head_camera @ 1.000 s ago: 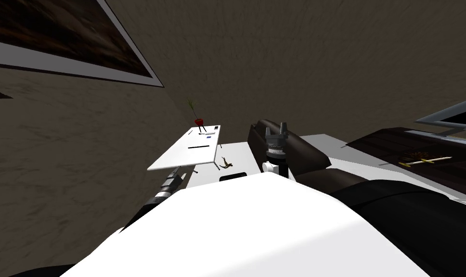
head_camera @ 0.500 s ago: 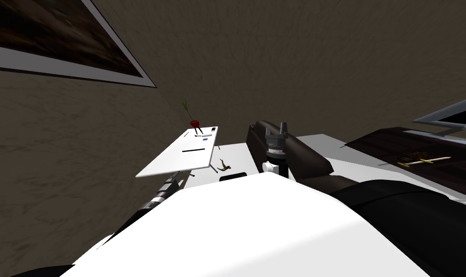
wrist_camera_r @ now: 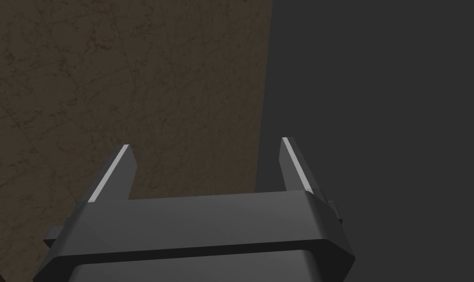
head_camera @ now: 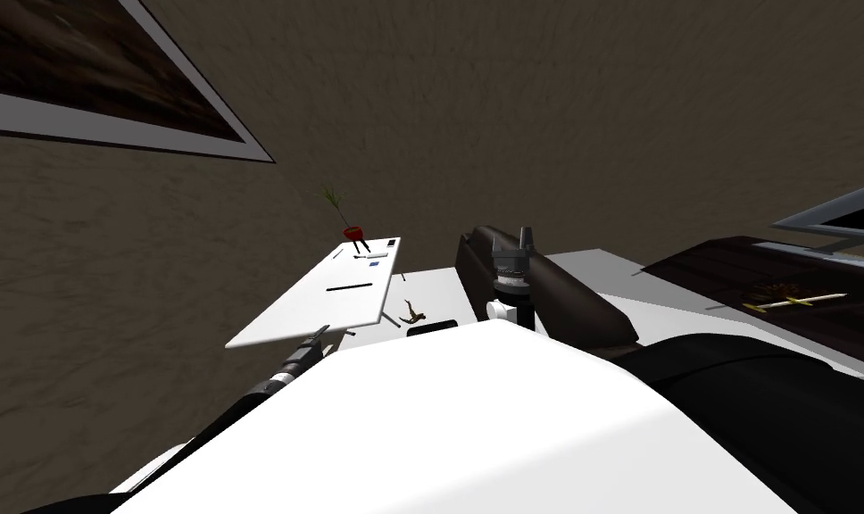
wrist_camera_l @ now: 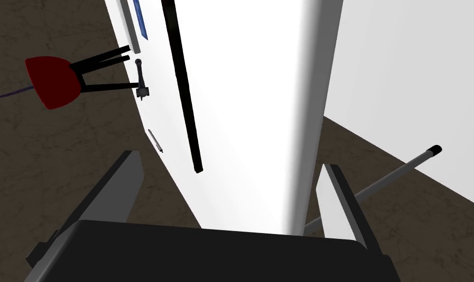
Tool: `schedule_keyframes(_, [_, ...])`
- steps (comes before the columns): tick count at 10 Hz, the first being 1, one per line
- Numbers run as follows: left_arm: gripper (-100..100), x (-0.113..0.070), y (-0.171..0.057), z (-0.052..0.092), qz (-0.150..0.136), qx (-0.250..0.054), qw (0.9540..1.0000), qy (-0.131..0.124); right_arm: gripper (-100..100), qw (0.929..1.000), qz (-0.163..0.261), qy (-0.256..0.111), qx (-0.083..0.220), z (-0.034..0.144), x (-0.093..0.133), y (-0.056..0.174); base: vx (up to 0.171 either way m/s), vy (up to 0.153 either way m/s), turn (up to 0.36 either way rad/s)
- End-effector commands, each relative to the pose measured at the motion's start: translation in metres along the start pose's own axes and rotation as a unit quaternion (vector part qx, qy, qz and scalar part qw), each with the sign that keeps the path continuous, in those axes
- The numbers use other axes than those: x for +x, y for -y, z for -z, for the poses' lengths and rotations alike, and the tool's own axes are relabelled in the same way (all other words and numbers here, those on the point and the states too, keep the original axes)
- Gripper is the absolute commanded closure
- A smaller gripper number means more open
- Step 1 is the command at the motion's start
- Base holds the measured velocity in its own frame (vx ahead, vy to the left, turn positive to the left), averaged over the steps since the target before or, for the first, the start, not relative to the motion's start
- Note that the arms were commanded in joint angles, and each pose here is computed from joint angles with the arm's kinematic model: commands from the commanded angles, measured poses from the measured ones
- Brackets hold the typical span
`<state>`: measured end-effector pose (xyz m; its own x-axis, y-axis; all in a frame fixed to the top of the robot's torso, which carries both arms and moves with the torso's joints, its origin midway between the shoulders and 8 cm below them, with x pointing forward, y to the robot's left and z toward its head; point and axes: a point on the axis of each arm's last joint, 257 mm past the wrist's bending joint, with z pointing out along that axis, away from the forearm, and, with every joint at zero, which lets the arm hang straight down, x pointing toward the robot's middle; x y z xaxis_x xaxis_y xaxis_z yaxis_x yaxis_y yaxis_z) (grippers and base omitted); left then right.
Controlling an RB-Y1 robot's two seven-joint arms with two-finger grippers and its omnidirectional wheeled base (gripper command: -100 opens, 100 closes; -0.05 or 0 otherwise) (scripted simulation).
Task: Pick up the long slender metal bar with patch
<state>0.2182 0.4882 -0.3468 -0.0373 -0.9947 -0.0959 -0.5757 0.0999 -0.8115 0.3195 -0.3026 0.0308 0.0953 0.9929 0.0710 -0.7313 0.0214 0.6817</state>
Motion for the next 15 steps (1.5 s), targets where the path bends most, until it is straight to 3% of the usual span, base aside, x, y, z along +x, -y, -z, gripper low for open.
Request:
schedule_keyframes(1, [-100, -0.012, -0.020, 0.005, 0.003, -0.036, 0.9993, 0.004, 0, 1.0000, 0.000, 0.000, 0.000, 0.000, 0.000, 0.000, 0.156, -0.059, -0.026])
schedule_keyframes(2, [-100, -0.015, -0.016, 0.005, -0.010, -0.039, 0.9992, 0.000, 0, 1.0000, 0.000, 0.000, 0.000, 0.000, 0.000, 0.000, 0.142, -0.045, -0.005])
schedule_keyframes(3, [-100, -0.023, -0.035, 0.010, -0.003, -0.069, 0.9976, 0.005, 0, 1.0000, 0.000, 0.000, 0.000, 0.000, 0.000, 0.000, 0.147, -0.012, -0.019])
schedule_keyframes(4, [-100, -0.026, -0.031, 0.009, -0.015, -0.072, 0.9973, 0.002, 0, 1.0000, 0.000, 0.000, 0.000, 0.000, 0.000, 0.000, 0.149, -0.015, -0.012])
schedule_keyframes(5, [-100, -0.034, -0.049, 0.015, -0.008, -0.102, 0.9948, 0.008, 0, 1.0000, 0.000, 0.000, 0.000, 0.000, 0.000, 0.000, 0.198, -0.051, 0.008])
schedule_keyframes(6, [-100, -0.036, -0.046, 0.015, -0.017, -0.104, 0.9945, 0.006, 0, 1.0000, 0.000, 0.000, 0.000, 0.000, 0.000, 0.000, 0.175, -0.061, -0.015])
schedule_keyframes(7, [-100, -0.043, -0.063, 0.022, -0.011, -0.133, 0.9910, 0.011, 0, 1.0000, 0.000, 0.000, 0.000, 0.000, 0.000, 0.000, 0.197, -0.038, -0.021])
schedule_keyframes(8, [-100, -0.048, -0.058, 0.021, -0.024, -0.136, 0.9904, 0.009, 0, 1.0000, 0.000, 0.000, 0.000, 0.000, 0.000, 0.000, 0.166, -0.010, 0.005])
schedule_keyframes(9, [-100, -0.055, -0.074, 0.029, -0.020, -0.165, 0.9861, 0.014, 0, 1.0000, 0.000, 0.000, 0.000, 0.000, 0.000, 0.000, 0.213, -0.007, -0.014])
schedule_keyframes(10, [-100, -0.058, -0.071, 0.029, -0.028, -0.166, 0.9856, 0.013, 0, 1.0000, 0.000, 0.000, 0.000, 0.000, 0.000, 0.000, 0.181, -0.004, -0.004])
schedule_keyframes(11, [-100, -0.065, -0.086, 0.037, -0.026, -0.195, 0.9803, 0.018, 0, 1.0000, 0.000, 0.000, 0.000, 0.000, 0.000, 0.000, 0.190, 0.006, -0.010])
schedule_keyframes(12, [-100, -0.067, -0.083, 0.036, -0.032, -0.196, 0.9799, 0.017, 0, 1.0000, 0.000, 0.000, 0.000, 0.000, 0.000, 0.000, 0.154, 0.007, 0.005])
schedule_keyframes(14, [-100, -0.084, -0.106, 0.053, -0.033, -0.249, 0.9676, 0.029, 0, 1.0000, 0.000, 0.000, 0.000, 0.000, 0.000, 0.000, 0.227, -0.015, 0.003])
schedule_keyframes(15, [-100, -0.084, -0.107, 0.055, -0.037, -0.253, 0.9663, 0.027, 0, 1.0000, 0.000, 0.000, 0.000, 0.000, 0.000, 0.000, 0.269, 0.015, -0.009])
